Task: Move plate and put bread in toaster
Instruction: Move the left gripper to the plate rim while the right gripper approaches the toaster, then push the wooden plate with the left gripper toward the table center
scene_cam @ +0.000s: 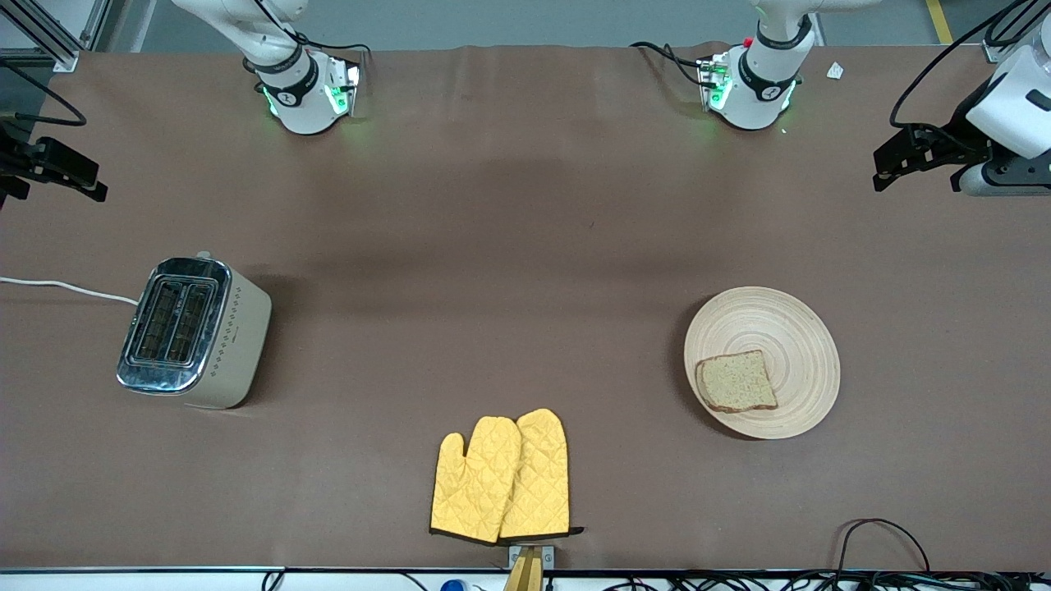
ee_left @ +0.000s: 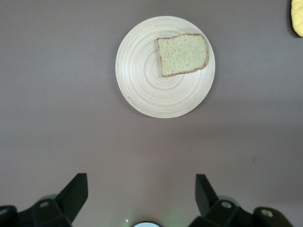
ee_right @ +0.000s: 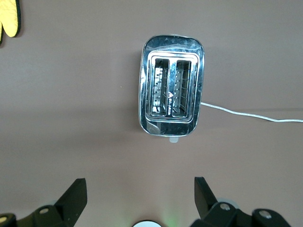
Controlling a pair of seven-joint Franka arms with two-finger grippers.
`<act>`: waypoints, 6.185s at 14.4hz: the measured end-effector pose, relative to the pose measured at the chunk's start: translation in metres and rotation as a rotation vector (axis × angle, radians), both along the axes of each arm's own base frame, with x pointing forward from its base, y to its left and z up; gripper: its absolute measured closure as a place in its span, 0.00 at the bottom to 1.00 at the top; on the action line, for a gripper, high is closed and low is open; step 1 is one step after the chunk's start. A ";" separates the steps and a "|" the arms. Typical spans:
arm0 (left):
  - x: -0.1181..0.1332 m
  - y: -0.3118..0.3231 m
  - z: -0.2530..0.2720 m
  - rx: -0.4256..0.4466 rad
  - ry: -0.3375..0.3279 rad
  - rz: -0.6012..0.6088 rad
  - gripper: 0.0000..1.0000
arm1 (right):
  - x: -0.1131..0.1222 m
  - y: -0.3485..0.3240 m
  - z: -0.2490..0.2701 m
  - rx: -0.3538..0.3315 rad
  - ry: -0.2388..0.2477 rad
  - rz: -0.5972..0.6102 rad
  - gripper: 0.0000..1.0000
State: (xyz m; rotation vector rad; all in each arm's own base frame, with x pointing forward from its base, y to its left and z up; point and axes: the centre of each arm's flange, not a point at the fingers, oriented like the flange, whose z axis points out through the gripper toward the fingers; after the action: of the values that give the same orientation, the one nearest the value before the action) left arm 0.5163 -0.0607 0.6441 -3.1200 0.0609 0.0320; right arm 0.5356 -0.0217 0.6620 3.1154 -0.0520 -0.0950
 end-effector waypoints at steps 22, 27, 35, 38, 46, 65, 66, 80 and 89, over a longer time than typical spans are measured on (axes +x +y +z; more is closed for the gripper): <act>0.059 0.301 -0.257 -0.663 0.039 0.124 0.00 | 0.018 0.001 -0.032 0.009 0.059 0.008 0.00; 0.052 0.332 -0.389 -0.916 -0.009 0.133 0.00 | 0.055 -0.012 -0.094 0.024 0.101 -0.006 0.00; 0.062 0.305 -0.466 -1.054 -0.004 0.216 0.09 | 0.074 -0.003 -0.147 0.037 0.150 0.014 0.00; 0.066 0.297 -0.477 -1.054 -0.011 0.231 0.10 | 0.077 0.019 -0.170 0.038 0.195 0.050 0.00; 0.086 0.268 -0.489 -1.049 -0.056 0.252 0.19 | 0.060 0.119 -0.188 0.166 0.293 0.069 0.00; 0.107 0.219 -0.505 -1.042 -0.067 0.226 0.90 | 0.068 0.213 -0.272 0.529 0.131 -0.100 0.00; 0.109 0.212 -0.504 -1.047 -0.065 0.214 0.90 | 0.066 0.217 -0.282 0.541 0.119 -0.121 0.00; 0.150 0.022 -0.391 -1.100 -0.028 -0.224 0.90 | 0.052 0.230 -0.312 0.538 0.106 -0.152 0.00; 0.125 -0.143 -0.407 -1.104 0.068 -0.272 0.90 | 0.050 0.214 -0.323 0.529 0.121 -0.178 0.00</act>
State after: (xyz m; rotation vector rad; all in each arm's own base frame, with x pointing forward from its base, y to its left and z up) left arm 0.6409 -0.2035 0.2368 -4.1509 0.7419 0.1438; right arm 0.5859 0.1926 0.3395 3.6134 -0.3583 -0.3550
